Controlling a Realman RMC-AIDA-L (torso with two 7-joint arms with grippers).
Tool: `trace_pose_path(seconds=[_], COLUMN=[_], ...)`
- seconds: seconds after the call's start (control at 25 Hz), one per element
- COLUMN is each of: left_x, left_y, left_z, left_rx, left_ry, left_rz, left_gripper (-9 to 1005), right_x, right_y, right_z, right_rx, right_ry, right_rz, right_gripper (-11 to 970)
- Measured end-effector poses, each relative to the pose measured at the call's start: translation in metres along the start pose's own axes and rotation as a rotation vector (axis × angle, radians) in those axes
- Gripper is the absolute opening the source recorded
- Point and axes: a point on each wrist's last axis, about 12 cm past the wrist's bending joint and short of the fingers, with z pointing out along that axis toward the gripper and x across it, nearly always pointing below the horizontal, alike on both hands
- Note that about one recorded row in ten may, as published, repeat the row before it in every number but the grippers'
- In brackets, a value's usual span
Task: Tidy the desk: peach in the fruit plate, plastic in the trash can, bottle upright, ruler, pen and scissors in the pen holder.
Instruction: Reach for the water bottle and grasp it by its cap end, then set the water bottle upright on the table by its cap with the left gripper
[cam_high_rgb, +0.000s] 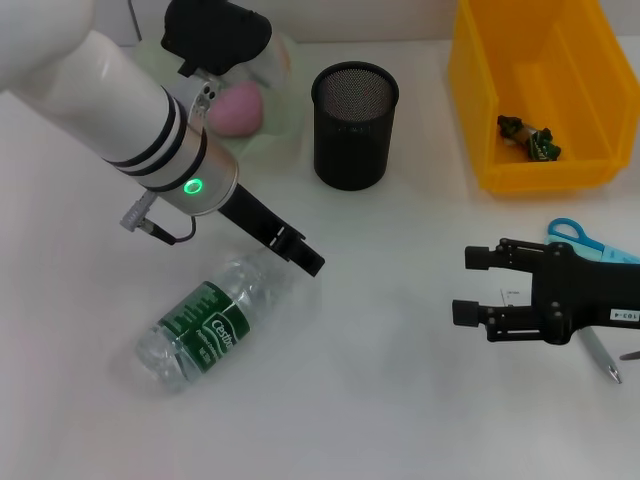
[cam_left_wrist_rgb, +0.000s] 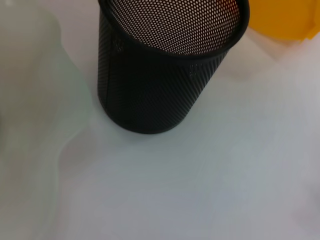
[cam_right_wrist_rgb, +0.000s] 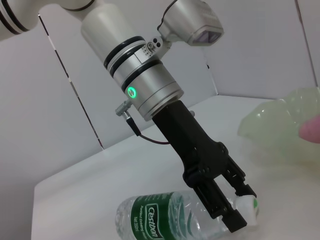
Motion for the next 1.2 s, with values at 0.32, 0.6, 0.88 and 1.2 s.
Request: trace_pose_path(seconds=[0.32,0.6,0.88,1.2], left_x=[0.001,0.002,0.004,0.012], left_y=[-0.003,-0.003,-0.003,-0.007], left_z=[0.006,0.005,0.004,-0.018], left_rx=[-0.017,-0.025,-0.004,0.104], left_ry=[0.005,-0.017,-0.04,-0.223], left_rz=[0.032,0.056,0.072,0.163], left_gripper=[659,488,436,436], right_x=[0.0,0.0,0.0,0.0], right_y=[-0.003,-0.004,-0.004,-0.004], right_z=[-0.001,-0.001,-0.002,-0.002], right_rx=[0.023,0.029,0.038,0.04], right_ry=[0.001,0.0,0.001,-0.005], right_rz=[0.0,-0.001,0.0,0.0], right_gripper=[848,848,847,846])
